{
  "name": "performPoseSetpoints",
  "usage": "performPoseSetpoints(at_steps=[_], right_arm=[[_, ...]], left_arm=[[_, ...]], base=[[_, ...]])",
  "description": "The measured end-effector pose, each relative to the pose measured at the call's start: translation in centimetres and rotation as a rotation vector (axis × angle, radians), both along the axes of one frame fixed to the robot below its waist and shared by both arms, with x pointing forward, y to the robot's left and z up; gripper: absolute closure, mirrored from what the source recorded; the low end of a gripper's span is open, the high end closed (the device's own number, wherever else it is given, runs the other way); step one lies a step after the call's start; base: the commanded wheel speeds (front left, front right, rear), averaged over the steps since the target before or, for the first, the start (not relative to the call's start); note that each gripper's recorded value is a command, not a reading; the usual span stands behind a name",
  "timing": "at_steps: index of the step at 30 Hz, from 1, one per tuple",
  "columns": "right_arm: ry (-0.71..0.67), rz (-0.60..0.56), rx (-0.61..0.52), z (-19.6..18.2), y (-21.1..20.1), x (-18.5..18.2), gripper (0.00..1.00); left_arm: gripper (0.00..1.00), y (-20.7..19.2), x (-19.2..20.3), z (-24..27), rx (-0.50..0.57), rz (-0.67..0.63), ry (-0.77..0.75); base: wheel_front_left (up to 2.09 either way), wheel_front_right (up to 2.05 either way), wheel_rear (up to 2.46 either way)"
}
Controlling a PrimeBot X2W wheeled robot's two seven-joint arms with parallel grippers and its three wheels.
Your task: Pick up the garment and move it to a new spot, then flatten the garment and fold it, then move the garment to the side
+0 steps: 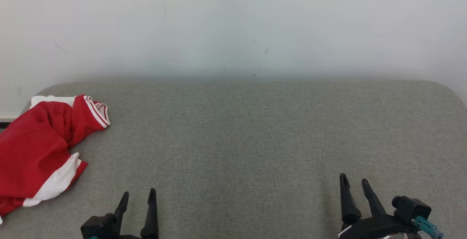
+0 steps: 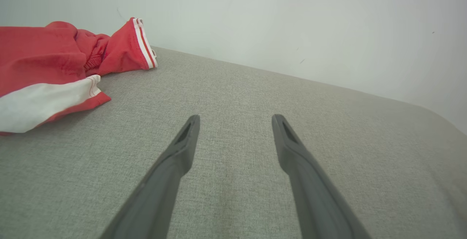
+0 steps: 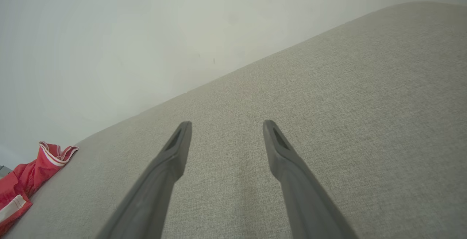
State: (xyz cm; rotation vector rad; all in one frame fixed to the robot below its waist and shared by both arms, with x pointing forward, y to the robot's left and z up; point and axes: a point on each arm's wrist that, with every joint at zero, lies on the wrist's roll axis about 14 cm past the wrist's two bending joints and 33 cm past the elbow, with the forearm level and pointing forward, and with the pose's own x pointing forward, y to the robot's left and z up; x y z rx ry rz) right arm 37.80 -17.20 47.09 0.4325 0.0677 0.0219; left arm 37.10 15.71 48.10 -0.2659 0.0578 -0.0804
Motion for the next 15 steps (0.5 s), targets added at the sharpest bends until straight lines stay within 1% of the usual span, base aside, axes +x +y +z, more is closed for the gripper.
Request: performPoseSetpoints(at_steps=[6, 15], right_arm=[[0.000, 0.023, -0.068, 0.0, 0.3, 0.0, 0.00], [-0.012, 0.039, -0.141, 0.2, 0.4, -0.1, 0.00]], left_arm=[[0.00, -0.1, 0.0, 0.0, 0.041, -0.008, -0.010], [0.00, 1.1, 0.1, 0.6, 0.073, 0.025, -0.043]], base=[[0.00, 0.00, 0.00], [0.00, 0.00, 0.00]])
